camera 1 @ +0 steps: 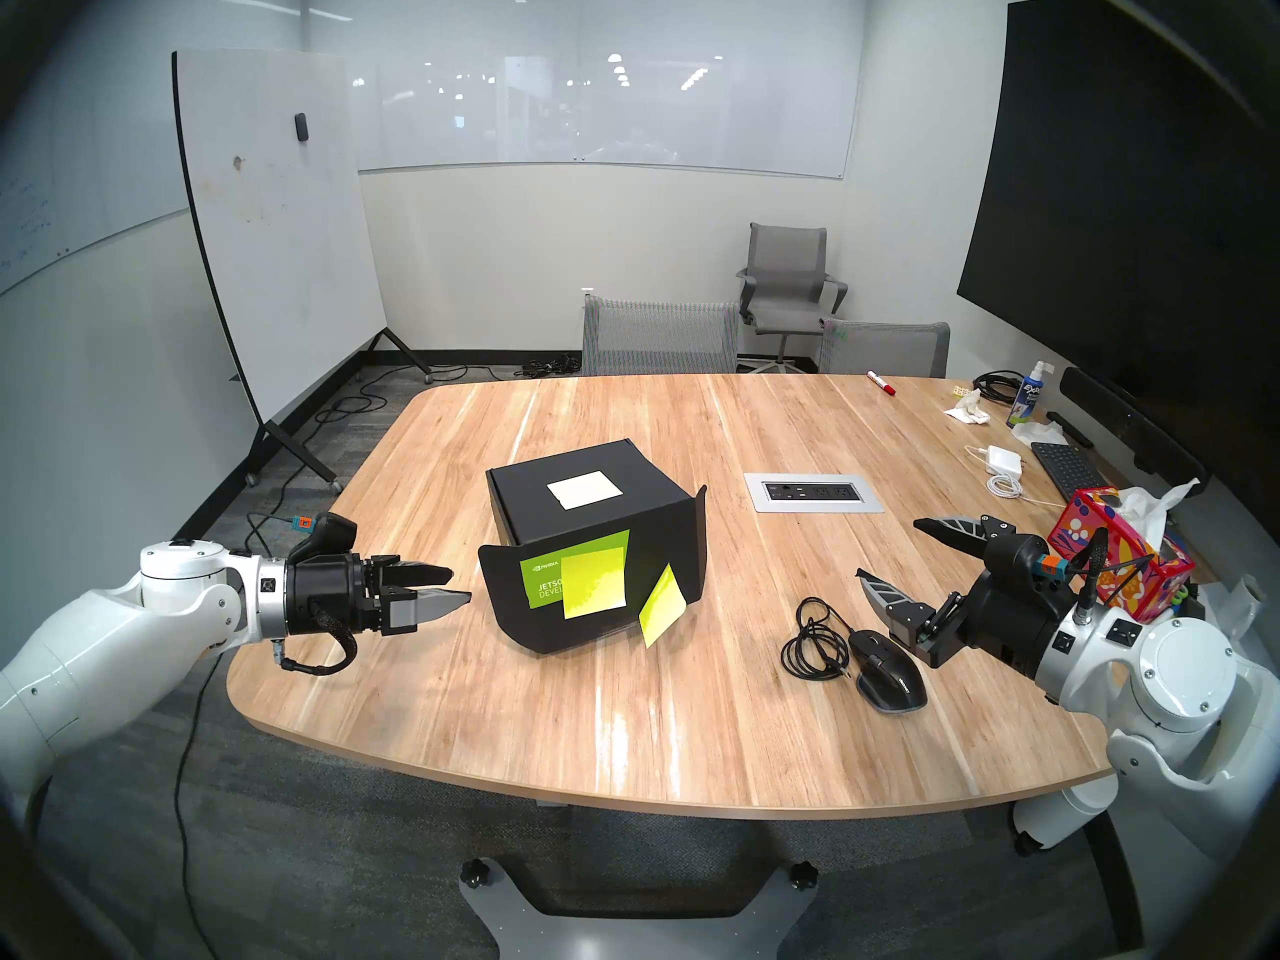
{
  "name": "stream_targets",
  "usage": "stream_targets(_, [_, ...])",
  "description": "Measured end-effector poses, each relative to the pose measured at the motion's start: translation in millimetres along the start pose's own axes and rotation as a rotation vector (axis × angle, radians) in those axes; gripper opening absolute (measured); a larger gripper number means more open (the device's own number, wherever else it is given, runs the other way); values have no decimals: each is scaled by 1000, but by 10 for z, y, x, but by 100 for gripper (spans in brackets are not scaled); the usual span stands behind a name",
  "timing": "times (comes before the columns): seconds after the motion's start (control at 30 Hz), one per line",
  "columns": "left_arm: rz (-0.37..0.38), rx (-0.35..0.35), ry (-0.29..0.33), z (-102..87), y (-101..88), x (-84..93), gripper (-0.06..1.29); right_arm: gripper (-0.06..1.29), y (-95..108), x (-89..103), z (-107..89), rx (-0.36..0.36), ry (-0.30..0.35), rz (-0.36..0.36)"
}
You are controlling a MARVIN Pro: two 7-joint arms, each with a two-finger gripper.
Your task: Open the box and place the mouse inside
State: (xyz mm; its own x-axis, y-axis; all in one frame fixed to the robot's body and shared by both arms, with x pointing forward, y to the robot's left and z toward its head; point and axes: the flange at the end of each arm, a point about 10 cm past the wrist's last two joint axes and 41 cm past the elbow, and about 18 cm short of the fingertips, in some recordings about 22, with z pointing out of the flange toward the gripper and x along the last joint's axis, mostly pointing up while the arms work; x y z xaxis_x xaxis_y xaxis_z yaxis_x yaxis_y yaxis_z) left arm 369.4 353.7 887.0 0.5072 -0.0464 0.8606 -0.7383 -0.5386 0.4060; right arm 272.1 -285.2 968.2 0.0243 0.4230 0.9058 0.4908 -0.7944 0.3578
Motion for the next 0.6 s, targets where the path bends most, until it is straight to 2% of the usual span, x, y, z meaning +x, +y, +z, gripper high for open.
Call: stream_targets(0.6, [-25,-3,21,103,-49,44,123,123,0,0,0,0,0,0])
